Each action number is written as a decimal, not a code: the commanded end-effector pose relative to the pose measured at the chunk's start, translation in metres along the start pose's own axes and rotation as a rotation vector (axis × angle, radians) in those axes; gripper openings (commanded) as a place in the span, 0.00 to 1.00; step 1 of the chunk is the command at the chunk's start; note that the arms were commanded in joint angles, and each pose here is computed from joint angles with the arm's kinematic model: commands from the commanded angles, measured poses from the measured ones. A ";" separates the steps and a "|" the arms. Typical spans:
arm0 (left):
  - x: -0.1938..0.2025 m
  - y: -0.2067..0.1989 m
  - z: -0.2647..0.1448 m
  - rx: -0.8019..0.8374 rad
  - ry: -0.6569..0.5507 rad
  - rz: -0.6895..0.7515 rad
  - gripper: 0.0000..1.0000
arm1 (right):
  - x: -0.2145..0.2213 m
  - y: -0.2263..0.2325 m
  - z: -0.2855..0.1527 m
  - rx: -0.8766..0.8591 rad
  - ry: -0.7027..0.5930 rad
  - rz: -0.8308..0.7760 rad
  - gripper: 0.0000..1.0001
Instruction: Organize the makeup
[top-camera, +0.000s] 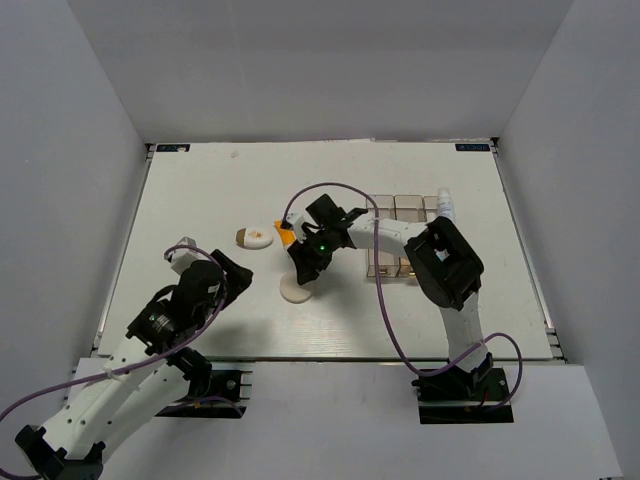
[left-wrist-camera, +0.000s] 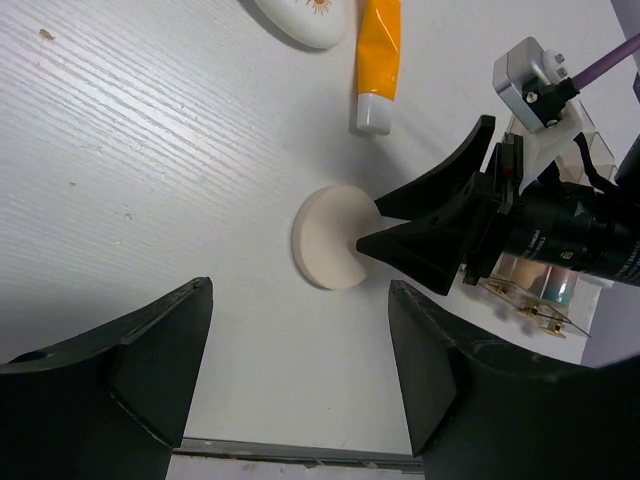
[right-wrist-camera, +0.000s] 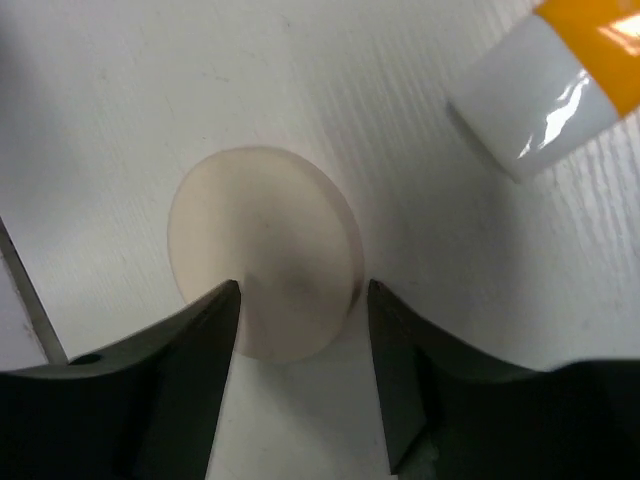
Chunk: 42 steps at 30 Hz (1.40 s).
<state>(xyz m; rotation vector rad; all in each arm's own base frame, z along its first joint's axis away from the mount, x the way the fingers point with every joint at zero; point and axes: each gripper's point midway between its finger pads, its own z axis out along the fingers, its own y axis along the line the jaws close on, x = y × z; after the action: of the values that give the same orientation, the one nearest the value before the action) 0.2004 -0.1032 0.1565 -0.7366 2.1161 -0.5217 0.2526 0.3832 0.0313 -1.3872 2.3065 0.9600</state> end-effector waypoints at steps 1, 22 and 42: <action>-0.003 0.007 0.002 -0.036 -0.021 -0.003 0.81 | 0.012 0.003 0.008 0.004 0.057 0.000 0.53; 0.005 -0.001 0.030 -0.035 -0.021 0.018 0.84 | -0.052 -0.033 -0.156 0.342 -0.181 -0.180 0.00; 0.006 -0.014 0.051 -0.030 -0.020 0.120 0.89 | 0.057 -0.181 -0.325 1.025 -0.146 0.148 0.00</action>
<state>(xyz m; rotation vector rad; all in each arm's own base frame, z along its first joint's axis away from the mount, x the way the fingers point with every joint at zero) 0.2364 -0.1226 0.1221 -0.6414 2.1697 -0.4118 0.3937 0.0866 0.1571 -0.7387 2.2533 -0.0962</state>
